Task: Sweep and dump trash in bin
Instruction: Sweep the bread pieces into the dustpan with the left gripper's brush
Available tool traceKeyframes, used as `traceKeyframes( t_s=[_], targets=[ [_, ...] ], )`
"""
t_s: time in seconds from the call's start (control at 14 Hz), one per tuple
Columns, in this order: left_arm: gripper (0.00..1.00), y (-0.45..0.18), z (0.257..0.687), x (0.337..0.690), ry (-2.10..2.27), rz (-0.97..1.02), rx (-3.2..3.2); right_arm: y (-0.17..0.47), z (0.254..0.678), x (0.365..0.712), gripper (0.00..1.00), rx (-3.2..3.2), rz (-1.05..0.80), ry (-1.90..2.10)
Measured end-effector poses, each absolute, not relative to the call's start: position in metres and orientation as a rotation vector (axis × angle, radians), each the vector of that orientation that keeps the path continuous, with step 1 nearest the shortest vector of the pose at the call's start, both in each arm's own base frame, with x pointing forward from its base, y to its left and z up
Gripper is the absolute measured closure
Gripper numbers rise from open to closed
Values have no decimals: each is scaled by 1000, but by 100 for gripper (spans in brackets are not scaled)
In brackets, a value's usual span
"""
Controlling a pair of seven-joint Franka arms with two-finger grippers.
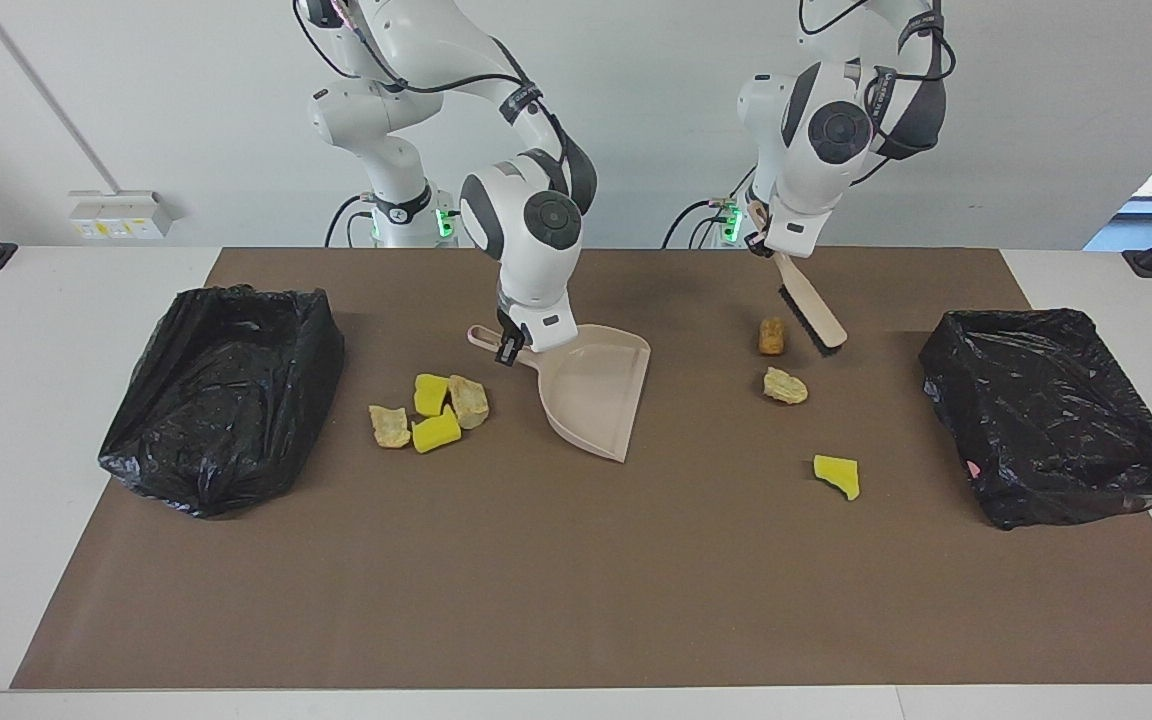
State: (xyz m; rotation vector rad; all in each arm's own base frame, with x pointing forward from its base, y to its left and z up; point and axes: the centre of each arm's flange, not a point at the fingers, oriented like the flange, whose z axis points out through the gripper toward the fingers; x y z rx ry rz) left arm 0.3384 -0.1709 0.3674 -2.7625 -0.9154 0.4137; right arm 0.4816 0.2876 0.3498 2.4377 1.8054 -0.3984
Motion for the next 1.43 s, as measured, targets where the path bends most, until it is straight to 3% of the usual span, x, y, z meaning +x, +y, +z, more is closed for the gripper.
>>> traceKeyframes(
  t_s=[0.29, 0.71, 1.43],
  targets=[
    [74, -181, 350, 361, -934, 353, -2818, 287, 349, 481, 68, 2439, -400, 1803],
    [74, -195, 352, 382, -449, 324, -3011, 289, 349, 479, 68, 2455, -401, 1775],
    [74, -311, 373, 327, 282, 265, -3190, 289, 350, 477, 68, 2463, -400, 1760]
  ],
)
